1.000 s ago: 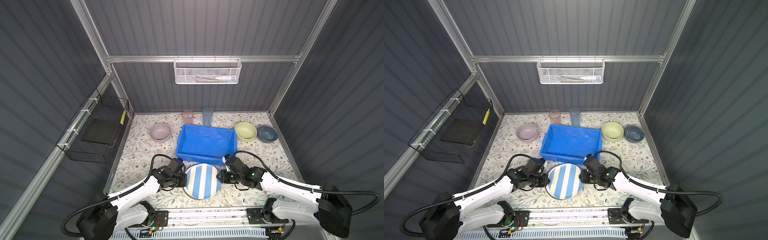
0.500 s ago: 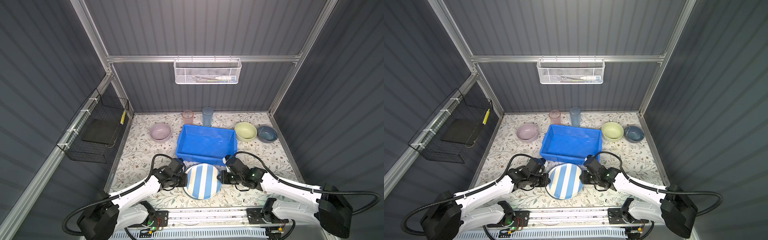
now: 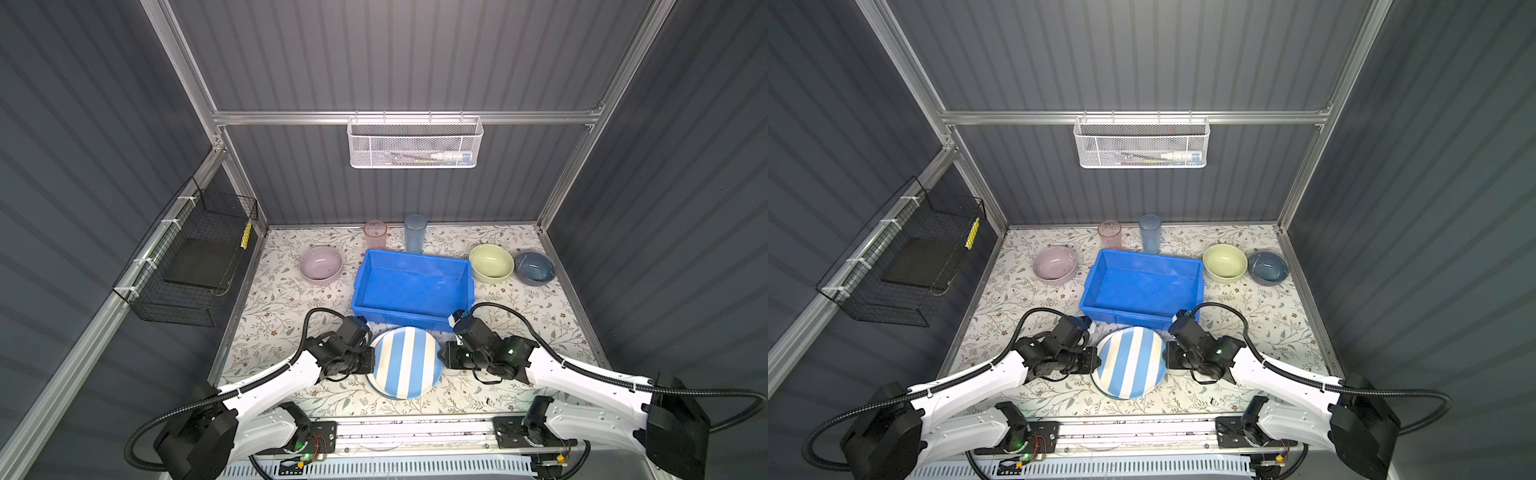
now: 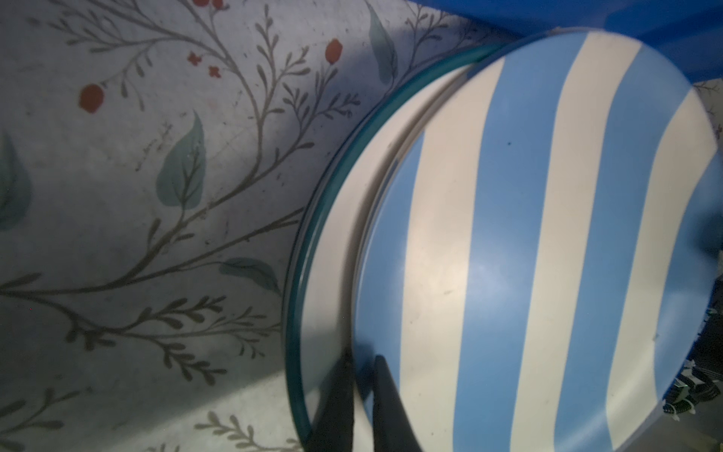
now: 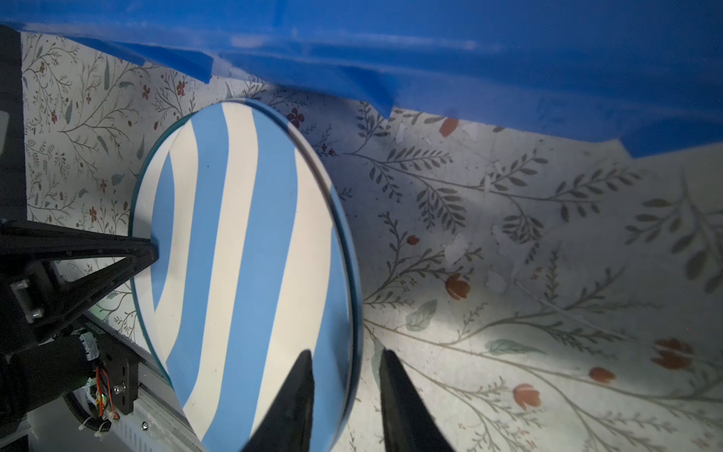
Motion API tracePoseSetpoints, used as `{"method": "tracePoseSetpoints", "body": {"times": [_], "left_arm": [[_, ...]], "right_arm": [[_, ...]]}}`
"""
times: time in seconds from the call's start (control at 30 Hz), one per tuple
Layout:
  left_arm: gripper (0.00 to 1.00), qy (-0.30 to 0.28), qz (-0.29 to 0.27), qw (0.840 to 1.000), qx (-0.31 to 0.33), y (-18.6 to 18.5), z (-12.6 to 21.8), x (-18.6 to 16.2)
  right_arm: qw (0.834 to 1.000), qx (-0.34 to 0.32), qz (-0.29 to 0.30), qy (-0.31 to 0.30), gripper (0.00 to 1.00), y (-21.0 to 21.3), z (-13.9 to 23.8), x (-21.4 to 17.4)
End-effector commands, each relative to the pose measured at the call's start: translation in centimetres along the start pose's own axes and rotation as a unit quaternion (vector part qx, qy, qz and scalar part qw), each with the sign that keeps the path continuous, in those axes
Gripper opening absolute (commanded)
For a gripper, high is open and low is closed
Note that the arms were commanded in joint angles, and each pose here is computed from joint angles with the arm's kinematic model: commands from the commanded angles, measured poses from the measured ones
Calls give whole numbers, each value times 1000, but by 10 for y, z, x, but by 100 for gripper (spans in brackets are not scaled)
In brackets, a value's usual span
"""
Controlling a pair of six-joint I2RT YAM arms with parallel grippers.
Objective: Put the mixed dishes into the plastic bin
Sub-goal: 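Pinch the top striped plate rim with right gripper while left holds stack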
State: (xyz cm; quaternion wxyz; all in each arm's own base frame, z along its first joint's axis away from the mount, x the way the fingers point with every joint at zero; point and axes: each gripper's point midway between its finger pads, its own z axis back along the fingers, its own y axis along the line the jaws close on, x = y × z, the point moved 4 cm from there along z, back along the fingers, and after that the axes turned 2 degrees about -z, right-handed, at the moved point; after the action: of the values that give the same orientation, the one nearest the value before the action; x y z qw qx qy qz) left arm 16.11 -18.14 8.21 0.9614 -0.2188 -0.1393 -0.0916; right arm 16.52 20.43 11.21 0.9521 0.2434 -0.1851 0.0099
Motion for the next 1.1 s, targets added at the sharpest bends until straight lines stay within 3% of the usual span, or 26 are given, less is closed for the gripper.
{"method": "tracePoseSetpoints", "body": {"times": [0.0, 0.63, 0.9, 1.07], "left_arm": [[12, 31, -1, 999, 39, 14, -3, -14], [12, 32, -4, 999, 42, 14, -4, -12], [12, 36, -3, 998, 42, 16, -7, -15], [11, 35, -2, 998, 42, 17, -7, -16]], "right_arm": [[1000, 11, 8, -10, 31, 9, 3, 6], [1000, 30, 7, 6, 25, 14, -8, 1], [996, 87, -25, 9, 25, 18, -15, -7], [985, 170, -20, -10, 25, 35, -3, -6]]}}
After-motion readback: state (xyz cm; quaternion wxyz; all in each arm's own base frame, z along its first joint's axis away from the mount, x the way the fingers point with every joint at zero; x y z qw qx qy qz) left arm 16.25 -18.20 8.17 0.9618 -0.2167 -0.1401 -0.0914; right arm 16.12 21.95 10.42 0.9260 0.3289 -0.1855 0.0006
